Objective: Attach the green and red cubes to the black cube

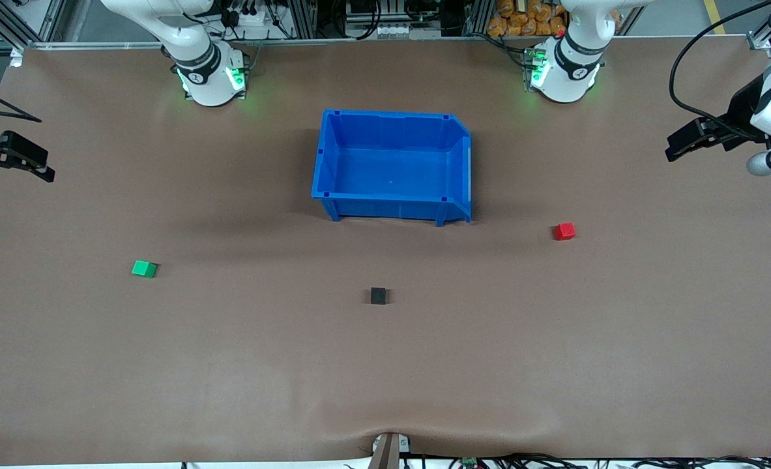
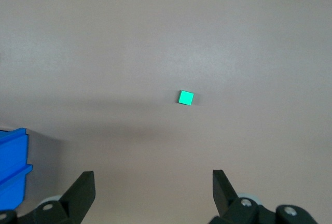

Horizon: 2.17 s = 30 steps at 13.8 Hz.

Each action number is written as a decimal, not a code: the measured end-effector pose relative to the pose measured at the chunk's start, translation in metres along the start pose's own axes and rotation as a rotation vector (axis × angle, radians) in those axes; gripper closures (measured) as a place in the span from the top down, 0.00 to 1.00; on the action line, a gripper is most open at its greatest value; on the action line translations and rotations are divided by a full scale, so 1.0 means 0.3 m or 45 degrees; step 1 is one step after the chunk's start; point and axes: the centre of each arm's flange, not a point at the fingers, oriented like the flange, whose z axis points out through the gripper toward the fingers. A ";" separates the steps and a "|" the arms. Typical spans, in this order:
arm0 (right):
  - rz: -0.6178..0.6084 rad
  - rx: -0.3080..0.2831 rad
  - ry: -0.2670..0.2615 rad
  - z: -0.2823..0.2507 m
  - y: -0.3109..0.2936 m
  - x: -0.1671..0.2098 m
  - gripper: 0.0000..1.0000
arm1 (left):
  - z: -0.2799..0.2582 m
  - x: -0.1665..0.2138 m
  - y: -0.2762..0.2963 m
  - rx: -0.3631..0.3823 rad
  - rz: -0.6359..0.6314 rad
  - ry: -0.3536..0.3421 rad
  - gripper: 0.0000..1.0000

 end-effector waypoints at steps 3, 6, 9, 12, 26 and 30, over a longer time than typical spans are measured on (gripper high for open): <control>-0.002 -0.003 -0.061 0.093 0.005 0.047 1.00 | 0.067 0.030 0.003 0.006 0.002 -0.057 1.00; -0.004 -0.044 -0.130 0.247 0.029 0.168 1.00 | 0.226 0.097 0.017 0.011 -0.003 -0.141 1.00; 0.013 -0.048 -0.183 0.428 0.074 0.254 1.00 | 0.432 0.165 0.049 -0.008 0.003 -0.125 1.00; 0.034 -0.051 -0.251 0.687 0.133 0.330 1.00 | 0.632 0.171 0.079 -0.004 -0.041 -0.164 1.00; 0.166 0.061 -0.473 1.472 0.263 0.332 0.98 | 1.228 0.162 0.144 -0.021 -0.089 -0.286 1.00; 0.275 0.071 -0.546 1.511 0.247 0.307 0.56 | 1.292 0.163 0.148 -0.015 -0.067 -0.249 1.00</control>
